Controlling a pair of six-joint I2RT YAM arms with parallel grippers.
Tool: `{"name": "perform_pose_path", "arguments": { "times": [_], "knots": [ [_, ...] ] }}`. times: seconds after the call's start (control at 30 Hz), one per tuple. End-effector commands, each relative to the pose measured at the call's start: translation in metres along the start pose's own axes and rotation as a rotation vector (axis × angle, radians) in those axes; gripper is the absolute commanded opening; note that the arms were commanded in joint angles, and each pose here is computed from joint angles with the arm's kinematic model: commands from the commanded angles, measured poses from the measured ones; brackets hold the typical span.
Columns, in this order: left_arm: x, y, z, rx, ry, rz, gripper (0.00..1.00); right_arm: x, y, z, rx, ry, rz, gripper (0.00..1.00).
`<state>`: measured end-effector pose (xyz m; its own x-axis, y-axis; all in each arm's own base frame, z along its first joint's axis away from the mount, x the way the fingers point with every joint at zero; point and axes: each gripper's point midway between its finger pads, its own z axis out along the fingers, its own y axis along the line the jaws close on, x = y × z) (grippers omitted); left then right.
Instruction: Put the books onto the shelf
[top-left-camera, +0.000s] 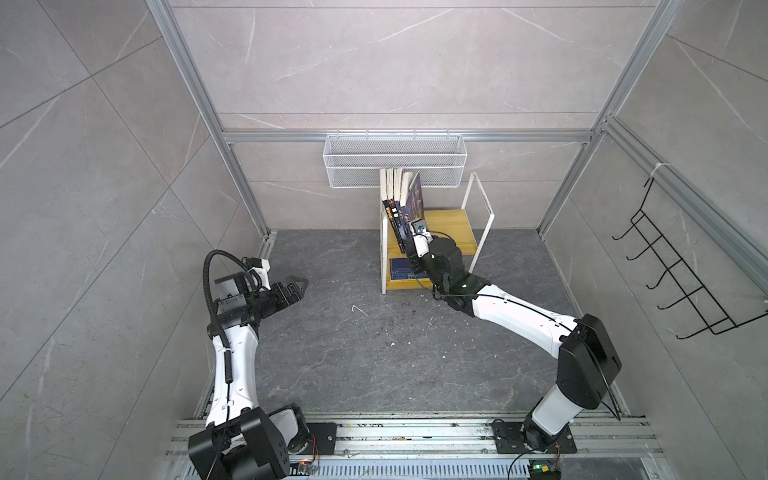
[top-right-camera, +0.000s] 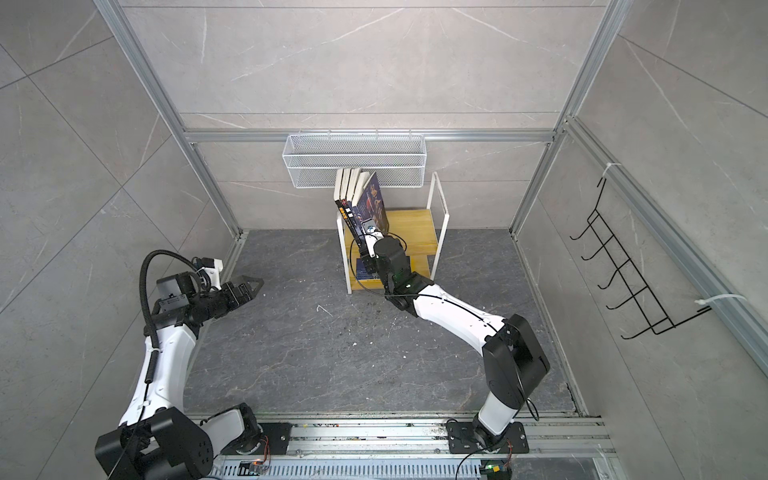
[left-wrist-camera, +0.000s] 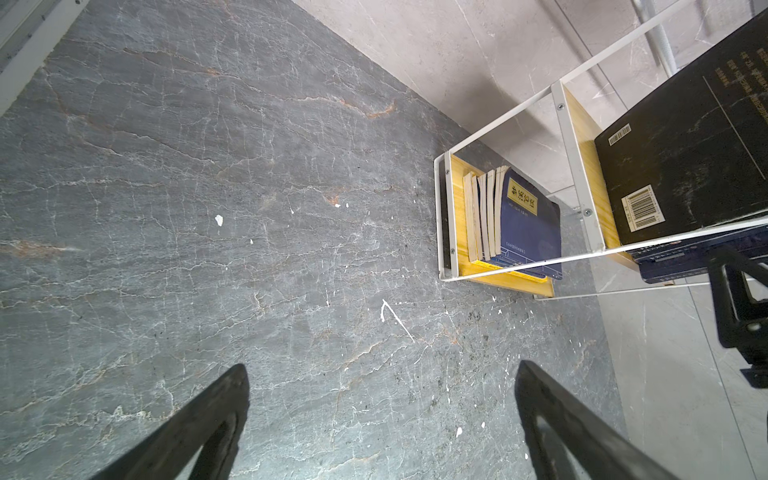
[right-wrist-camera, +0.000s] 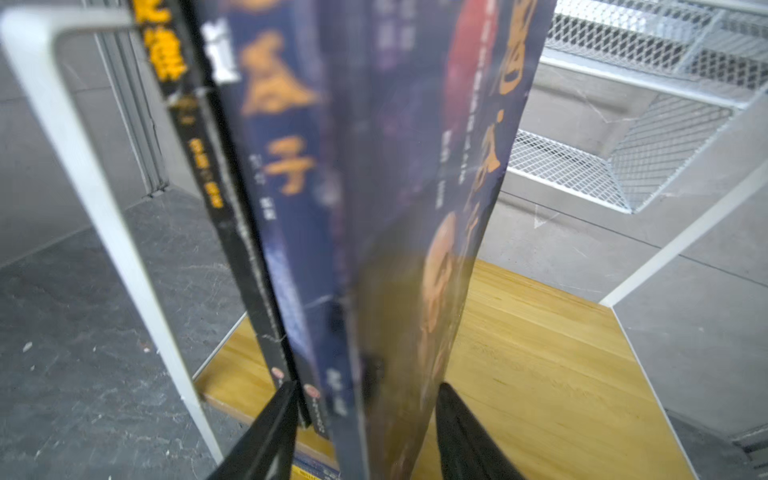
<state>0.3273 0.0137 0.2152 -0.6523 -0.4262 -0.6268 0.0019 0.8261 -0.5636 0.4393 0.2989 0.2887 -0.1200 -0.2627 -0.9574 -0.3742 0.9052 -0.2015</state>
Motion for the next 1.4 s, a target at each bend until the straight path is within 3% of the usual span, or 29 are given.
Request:
{"name": "perform_pose_path", "arguments": {
  "times": [0.0, 0.17, 0.3, 0.4, 0.53, 0.63, 0.8, 0.93, 1.07, 1.27, 1.37],
  "knots": [
    [-0.006, -0.008, -0.007, 0.028, -0.035, 0.046, 1.0, 0.003, 0.016, -0.016, -0.087, 0.022, -0.041, 0.6],
    [-0.006, -0.006, -0.005, 0.027, -0.032, 0.042, 1.0, 0.027, 0.015, -0.039, -0.121, 0.093, -0.082, 0.68],
    [-0.006, -0.006, -0.005, 0.028, -0.034, 0.04, 1.0, 0.04, 0.008, -0.062, -0.135, 0.127, -0.114, 0.68],
    [-0.006, -0.005, -0.005, 0.027, -0.032, 0.04, 1.0, 0.046, -0.006, -0.07, -0.13, 0.151, -0.113, 0.58],
    [-0.01, -0.016, -0.008, 0.064, -0.031, 0.087, 1.0, 0.043, -0.042, -0.06, -0.088, 0.149, 0.022, 0.33],
    [-0.014, -0.037, -0.014, 0.08, 0.014, 0.252, 1.0, 0.04, -0.061, -0.037, -0.047, 0.168, 0.095, 0.27],
    [-0.035, -0.098, -0.024, 0.121, 0.074, 0.716, 1.0, 0.036, -0.08, 0.006, -0.008, 0.188, 0.2, 0.14],
    [-0.042, -0.159, -0.031, 0.236, 0.1, 1.032, 1.0, 0.036, -0.082, 0.035, 0.004, 0.199, 0.245, 0.09],
    [-0.013, -0.216, -0.034, 0.434, 0.17, 1.337, 1.0, 0.044, -0.089, 0.053, 0.01, 0.205, 0.286, 0.05],
    [0.03, -0.279, -0.031, 0.635, 0.211, 1.681, 0.74, 0.057, -0.092, 0.073, -0.056, 0.237, 0.304, 0.0],
    [0.045, -0.302, -0.019, 0.68, 0.215, 1.785, 0.46, 0.062, -0.09, 0.078, -0.083, 0.247, 0.309, 0.0]
  ]
}}
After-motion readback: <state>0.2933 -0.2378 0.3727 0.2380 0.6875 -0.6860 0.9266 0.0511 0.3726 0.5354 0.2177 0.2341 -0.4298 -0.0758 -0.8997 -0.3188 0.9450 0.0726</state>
